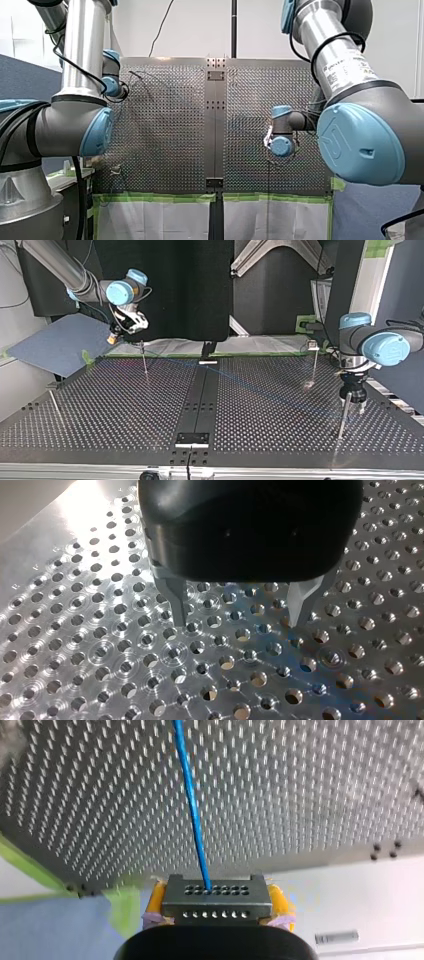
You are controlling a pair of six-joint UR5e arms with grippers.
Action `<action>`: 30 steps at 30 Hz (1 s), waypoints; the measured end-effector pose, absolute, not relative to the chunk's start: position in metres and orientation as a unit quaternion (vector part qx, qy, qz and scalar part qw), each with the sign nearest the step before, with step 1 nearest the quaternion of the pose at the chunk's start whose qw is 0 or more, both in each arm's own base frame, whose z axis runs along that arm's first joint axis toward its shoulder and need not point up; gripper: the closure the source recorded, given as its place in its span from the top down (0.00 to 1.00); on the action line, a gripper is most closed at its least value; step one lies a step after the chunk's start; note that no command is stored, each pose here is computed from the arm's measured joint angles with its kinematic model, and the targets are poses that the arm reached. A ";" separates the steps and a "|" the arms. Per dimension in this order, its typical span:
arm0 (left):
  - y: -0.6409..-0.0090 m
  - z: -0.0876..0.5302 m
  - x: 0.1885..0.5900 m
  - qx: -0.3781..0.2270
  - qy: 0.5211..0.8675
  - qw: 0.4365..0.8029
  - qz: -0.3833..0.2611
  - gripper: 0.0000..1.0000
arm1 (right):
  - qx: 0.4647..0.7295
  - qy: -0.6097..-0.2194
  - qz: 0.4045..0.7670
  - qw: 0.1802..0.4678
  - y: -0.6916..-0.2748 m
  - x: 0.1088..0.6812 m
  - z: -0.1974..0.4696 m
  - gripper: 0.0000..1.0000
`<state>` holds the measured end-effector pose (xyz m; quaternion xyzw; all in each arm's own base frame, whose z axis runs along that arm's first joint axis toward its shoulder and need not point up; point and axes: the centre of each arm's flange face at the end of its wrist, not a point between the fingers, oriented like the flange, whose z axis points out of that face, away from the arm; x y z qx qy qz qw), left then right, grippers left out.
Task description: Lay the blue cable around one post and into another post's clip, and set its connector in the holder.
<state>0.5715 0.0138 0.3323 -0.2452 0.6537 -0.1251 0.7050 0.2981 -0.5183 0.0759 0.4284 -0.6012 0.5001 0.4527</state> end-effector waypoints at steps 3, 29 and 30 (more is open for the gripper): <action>0.014 0.332 0.571 -0.245 0.654 0.705 -0.125 1.00 | 0.420 -0.608 0.493 0.460 -0.518 0.281 0.069 0.00; 0.011 0.332 0.571 -0.244 0.654 0.705 -0.127 1.00 | 0.444 -0.645 0.429 0.450 -0.464 0.181 -0.048 0.00; 0.011 0.332 0.571 -0.244 0.654 0.705 -0.127 1.00 | 0.446 -0.648 0.425 0.448 -0.458 0.178 -0.054 0.00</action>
